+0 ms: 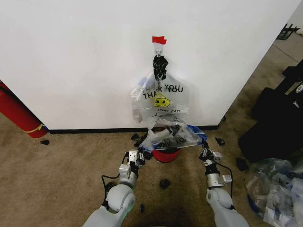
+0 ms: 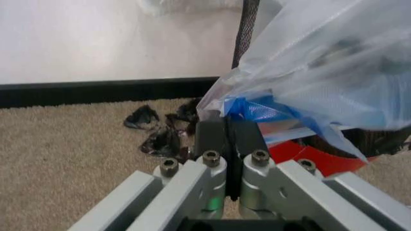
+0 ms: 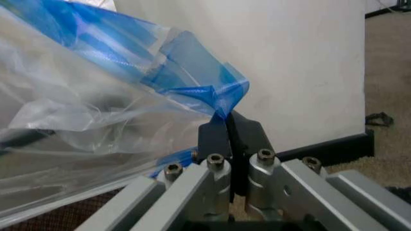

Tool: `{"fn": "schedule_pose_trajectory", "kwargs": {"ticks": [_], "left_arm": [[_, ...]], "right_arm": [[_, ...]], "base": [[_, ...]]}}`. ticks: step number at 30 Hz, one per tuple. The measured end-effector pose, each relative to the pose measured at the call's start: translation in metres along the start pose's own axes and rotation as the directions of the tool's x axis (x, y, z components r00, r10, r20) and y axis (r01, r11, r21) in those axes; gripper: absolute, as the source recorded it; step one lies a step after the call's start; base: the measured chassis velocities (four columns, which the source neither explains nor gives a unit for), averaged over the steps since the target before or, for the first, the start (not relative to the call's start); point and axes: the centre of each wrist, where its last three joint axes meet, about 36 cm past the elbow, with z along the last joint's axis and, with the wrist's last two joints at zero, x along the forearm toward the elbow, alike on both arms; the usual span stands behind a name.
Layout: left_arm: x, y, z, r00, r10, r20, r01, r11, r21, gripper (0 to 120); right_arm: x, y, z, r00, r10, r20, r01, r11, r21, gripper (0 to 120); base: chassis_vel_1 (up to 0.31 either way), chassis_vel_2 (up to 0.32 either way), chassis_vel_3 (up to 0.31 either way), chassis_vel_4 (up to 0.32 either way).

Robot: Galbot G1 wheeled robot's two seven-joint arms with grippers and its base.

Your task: Pick up the garbage bag from the wall and place it over the trash bin.

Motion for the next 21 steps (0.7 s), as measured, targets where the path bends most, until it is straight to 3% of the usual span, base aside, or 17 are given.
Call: {"fn": "schedule_pose_trajectory", "kwargs": {"ticks": [5,10,21], "left_arm": [[0.014,0.003,-0.01,1.0,0.003,0.008,-0.003,1.0,0.006,4],[0.043,0.007,-0.025,0.999,0.033,-0.009,-0.033,0.999,-0.03,26],[0.081,0.024,-0.05,0.998,0.06,-0.018,-0.062,0.991,-0.121,64]], "right_arm": [[0.006,0.0,-0.007,1.0,-0.013,0.005,0.012,1.0,0.013,8],[0.017,-0.013,-0.02,0.999,-0.049,-0.003,0.049,0.992,0.113,30],[0.037,-0.043,-0.065,0.995,-0.089,0.037,0.073,0.947,0.314,68]], "base": [[0.0,0.0,0.0,0.0],[0.0,0.0,0.0,0.0],[0.0,0.0,0.0,0.0]]}}
